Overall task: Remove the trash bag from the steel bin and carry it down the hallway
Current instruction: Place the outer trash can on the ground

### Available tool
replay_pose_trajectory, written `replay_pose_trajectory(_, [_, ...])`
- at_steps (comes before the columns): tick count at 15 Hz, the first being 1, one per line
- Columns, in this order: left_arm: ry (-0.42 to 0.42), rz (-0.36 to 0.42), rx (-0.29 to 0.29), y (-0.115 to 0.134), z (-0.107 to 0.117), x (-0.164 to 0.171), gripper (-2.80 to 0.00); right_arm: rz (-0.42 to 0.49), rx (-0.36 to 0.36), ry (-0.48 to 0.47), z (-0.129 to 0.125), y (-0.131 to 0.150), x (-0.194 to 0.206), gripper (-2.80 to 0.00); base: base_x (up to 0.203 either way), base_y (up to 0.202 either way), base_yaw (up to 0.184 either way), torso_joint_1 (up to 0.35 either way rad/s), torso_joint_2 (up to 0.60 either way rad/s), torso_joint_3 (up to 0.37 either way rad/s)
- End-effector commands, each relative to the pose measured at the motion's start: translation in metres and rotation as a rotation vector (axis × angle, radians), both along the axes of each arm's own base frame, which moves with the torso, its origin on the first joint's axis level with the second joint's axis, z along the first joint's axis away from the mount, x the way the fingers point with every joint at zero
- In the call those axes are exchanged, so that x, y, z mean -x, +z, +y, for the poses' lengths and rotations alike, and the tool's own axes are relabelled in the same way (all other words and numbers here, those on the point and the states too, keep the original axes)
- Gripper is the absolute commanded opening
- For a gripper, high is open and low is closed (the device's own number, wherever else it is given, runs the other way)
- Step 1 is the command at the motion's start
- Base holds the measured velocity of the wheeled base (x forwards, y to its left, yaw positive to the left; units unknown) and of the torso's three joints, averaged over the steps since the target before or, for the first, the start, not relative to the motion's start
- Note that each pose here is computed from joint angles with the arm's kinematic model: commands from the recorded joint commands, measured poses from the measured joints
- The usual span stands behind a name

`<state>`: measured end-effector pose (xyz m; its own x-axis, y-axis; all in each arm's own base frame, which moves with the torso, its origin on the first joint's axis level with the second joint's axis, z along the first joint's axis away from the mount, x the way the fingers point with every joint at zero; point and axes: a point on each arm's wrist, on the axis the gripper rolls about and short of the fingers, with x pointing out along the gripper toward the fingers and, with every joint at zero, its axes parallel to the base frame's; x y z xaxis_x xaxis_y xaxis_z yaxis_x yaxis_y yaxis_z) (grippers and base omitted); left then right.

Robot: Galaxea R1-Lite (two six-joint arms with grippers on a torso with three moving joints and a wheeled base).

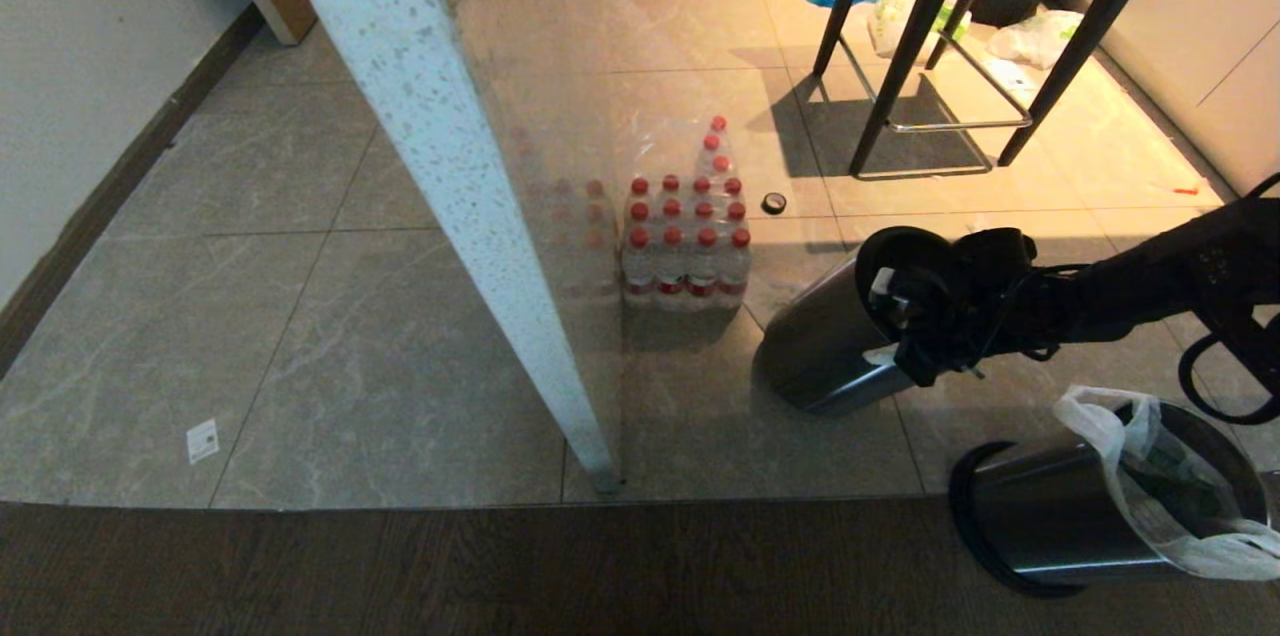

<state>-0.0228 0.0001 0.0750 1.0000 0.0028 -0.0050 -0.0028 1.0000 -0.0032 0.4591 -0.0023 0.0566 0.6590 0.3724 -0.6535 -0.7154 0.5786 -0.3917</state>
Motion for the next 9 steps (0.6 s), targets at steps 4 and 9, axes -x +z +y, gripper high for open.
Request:
replay_pose_trajectory(4, [0.000, 0.000, 0.000, 0.000, 0.000, 0.000, -2.80, 0.048, -0.001, -0.003, 0.000, -0.020, -0.007, 0.00, 0.000, 0.000, 0.000, 0.000, 0.00, 0.000])
replay_pose_trajectory(9, [0.000, 0.000, 0.000, 0.000, 0.000, 0.000, -2.80, 0.006, -0.008, -0.013, -0.003, -0.005, -0.010, 0.00, 0.000, 0.000, 0.000, 0.000, 0.00, 0.000])
